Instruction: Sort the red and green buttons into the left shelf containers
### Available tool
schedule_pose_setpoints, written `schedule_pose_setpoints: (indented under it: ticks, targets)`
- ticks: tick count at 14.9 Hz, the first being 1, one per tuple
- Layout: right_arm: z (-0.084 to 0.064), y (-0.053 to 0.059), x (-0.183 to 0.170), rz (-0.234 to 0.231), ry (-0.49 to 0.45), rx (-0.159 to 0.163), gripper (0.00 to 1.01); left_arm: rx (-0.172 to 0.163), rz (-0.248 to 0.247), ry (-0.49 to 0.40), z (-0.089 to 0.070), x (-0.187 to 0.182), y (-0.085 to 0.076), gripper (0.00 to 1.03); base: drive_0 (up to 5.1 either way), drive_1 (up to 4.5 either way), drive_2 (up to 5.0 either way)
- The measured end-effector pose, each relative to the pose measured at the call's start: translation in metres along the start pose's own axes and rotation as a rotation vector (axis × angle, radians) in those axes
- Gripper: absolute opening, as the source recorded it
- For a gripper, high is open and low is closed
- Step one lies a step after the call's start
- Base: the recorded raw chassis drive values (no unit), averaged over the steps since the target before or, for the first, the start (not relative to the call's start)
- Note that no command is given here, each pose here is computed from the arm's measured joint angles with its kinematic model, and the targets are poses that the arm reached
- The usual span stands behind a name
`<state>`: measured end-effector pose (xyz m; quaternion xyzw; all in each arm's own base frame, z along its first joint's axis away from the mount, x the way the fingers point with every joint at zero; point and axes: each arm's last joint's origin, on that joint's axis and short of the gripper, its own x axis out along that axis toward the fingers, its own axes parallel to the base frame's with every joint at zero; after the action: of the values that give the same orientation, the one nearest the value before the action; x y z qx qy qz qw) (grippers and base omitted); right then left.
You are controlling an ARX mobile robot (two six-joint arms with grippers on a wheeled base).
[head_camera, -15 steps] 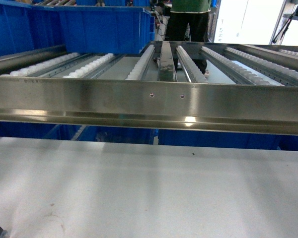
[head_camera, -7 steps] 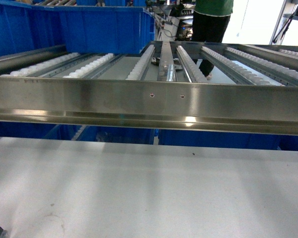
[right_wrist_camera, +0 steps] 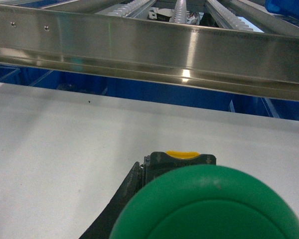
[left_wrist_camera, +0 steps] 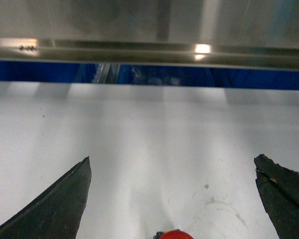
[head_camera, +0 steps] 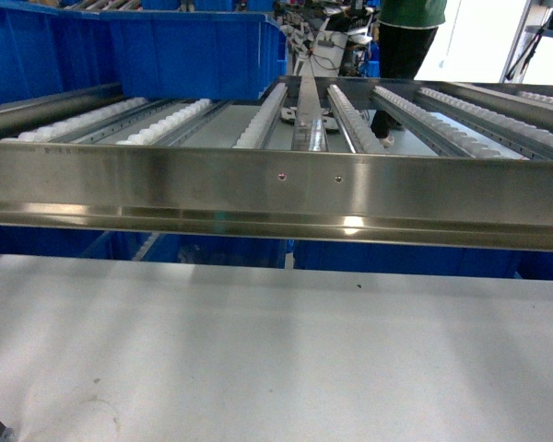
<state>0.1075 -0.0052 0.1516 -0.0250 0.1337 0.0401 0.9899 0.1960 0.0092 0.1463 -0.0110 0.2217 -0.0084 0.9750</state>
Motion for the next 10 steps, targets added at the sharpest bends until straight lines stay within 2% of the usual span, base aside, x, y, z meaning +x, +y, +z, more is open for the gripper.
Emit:
schedule_pose_setpoints:
  ticks: [2, 4, 6, 10]
  targets:
    - [0.000, 0.000, 0.000, 0.000, 0.000, 0.000, 0.27, 0.023, -0.006, 0.059, -0.008, 0.010, -0.009, 0.98, 0.0, 0.00, 0.0]
    - [0.000, 0.000, 0.000, 0.000, 0.000, 0.002, 0.27, 0.030, 0.005, 0.118, -0.017, 0.017, -0.011, 0.98, 0.0, 0.00, 0.0]
    - [0.000, 0.000, 0.000, 0.000, 0.000, 0.003, 0.27, 0.031, 0.034, 0.146, -0.026, 0.022, -0.010, 0.98, 0.0, 0.00, 0.0]
    - [0.000, 0.000, 0.000, 0.000, 0.000, 0.003, 0.27, 0.019, 0.005, 0.249, -0.047, 0.033, -0.010, 0.98, 0.0, 0.00, 0.0]
